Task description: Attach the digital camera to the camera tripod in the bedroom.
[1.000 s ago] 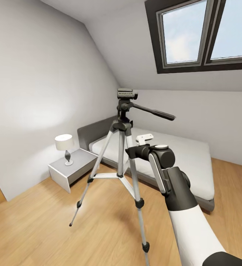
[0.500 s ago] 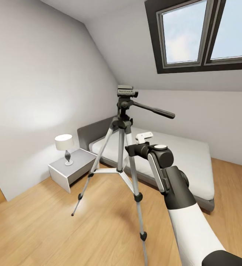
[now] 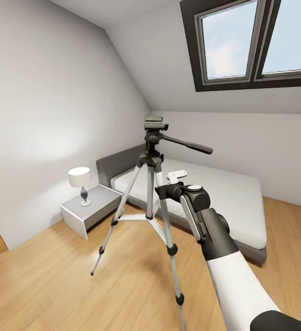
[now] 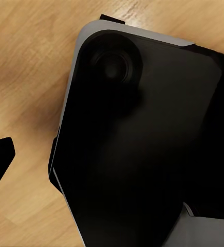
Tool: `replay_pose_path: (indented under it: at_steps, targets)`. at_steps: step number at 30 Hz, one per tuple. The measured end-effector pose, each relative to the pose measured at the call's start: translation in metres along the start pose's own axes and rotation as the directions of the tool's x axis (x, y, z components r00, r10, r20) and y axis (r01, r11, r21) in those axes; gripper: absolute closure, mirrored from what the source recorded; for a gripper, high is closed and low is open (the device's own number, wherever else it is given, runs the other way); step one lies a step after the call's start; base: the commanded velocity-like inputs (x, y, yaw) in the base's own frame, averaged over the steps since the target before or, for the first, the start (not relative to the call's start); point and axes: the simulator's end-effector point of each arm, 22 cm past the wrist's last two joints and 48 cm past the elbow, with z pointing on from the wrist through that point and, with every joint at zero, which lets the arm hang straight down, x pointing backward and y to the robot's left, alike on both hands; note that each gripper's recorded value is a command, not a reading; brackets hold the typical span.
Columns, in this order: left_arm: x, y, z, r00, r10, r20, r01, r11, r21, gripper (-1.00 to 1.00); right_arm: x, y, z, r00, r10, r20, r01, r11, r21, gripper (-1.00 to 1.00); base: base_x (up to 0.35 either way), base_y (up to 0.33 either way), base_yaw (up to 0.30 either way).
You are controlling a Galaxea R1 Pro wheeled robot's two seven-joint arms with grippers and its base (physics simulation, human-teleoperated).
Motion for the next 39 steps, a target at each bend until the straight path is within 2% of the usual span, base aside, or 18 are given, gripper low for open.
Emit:
replay_pose_path:
  at_steps: [6, 16, 39]
  targets:
    - [0.0, 0.0, 0.0, 1.0, 0.0, 0.0, 0.0, 1.0, 0.0, -1.0, 0.012, 0.0, 0.015, 1.0, -0.002, 0.008, 0.002, 1.0, -0.005, 1.0, 0.0, 0.0, 0.0]
    - [0.0, 0.0, 0.0, 1.0, -0.001, 0.0, 0.001, 1.0, 0.0, -1.0, 0.035, 0.001, 0.03, 1.0, 0.004, -0.025, -0.004, 1.0, -0.012, 1.0, 0.0, 0.0, 0.0]
    - [0.0, 0.0, 0.0, 1.0, -0.001, 0.0, 0.001, 1.0, 0.0, -1.0, 0.057, 0.003, 0.042, 0.999, 0.008, -0.049, -0.01, 1.0, -0.025, 1.0, 0.0, 0.0, 0.0]
